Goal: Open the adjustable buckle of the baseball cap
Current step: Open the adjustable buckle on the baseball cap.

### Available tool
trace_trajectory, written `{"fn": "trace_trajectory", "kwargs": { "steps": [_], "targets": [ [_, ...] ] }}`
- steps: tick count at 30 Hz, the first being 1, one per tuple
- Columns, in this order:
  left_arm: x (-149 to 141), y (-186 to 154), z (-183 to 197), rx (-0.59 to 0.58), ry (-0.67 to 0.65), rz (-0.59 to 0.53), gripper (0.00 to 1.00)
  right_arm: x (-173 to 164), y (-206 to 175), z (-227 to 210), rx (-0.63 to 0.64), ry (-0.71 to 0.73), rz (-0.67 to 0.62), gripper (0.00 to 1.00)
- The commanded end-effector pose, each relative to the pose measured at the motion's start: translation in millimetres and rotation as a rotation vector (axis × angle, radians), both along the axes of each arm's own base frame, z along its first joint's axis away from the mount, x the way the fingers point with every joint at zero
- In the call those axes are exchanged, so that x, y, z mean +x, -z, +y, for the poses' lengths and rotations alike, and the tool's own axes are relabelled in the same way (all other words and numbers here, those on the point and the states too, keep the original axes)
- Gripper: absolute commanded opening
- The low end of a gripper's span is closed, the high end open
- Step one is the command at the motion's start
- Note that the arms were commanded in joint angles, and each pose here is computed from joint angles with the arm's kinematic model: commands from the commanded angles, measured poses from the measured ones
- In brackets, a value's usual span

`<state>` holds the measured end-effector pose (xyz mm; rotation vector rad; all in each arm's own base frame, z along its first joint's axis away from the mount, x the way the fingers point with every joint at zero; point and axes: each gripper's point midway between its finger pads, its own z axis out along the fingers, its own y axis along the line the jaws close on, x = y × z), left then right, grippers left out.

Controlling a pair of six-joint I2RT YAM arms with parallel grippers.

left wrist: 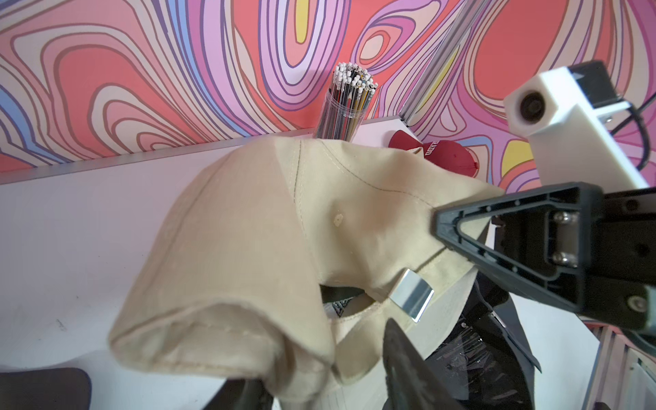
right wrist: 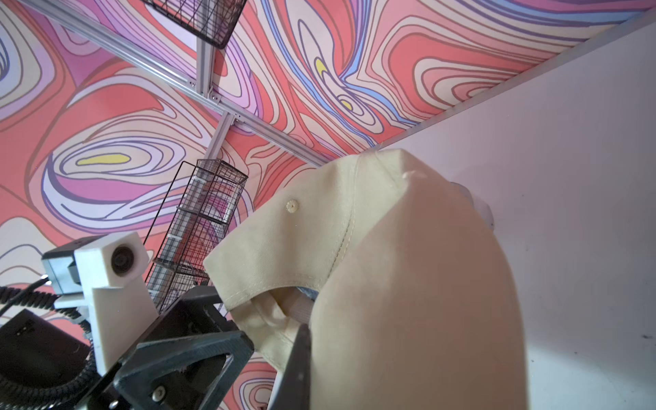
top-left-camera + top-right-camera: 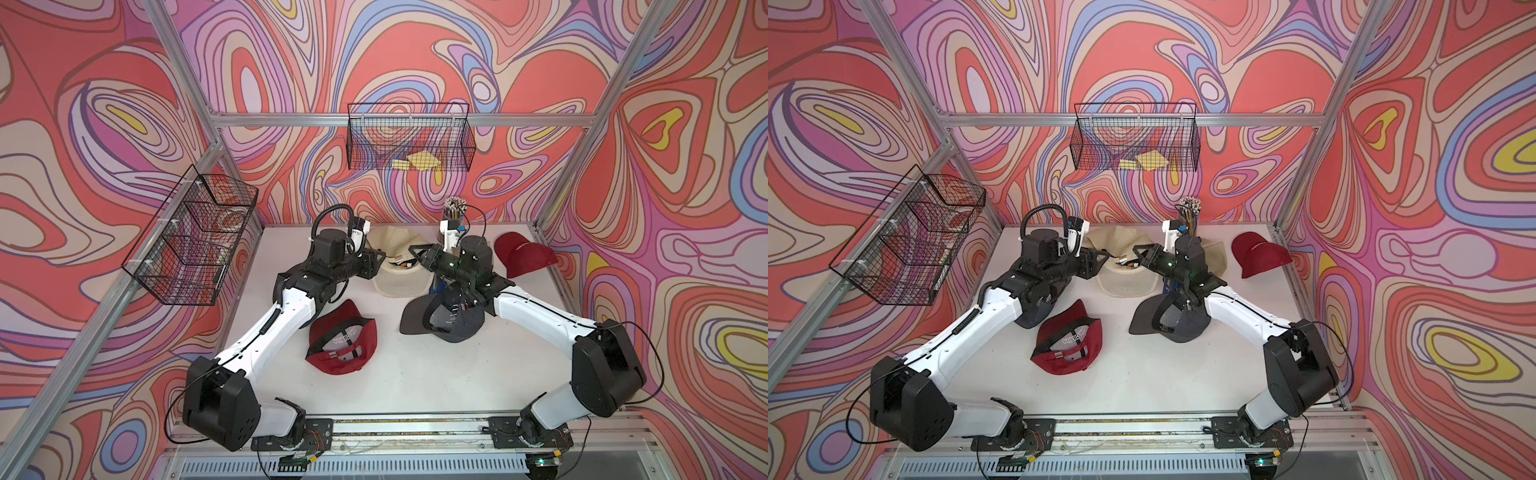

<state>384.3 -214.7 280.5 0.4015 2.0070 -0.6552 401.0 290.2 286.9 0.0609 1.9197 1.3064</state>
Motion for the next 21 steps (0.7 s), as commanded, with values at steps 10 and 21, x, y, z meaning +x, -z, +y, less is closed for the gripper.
{"fn": "trace_trajectory", "kwargs": {
  "steps": [10,21],
  "targets": [
    [7.0,-16.4,9.0,0.088,0.083,-0.098,0.66,4.3,-0.4,-9.0,-0.163,-0.084,-0.100,0.00],
    [10.5,-1.4,7.3,0.117,0.108,-0.055,0.70,6.7,-7.5,-18.7,-0.188,-0.082,-0.122,0.00]
  ]
}}
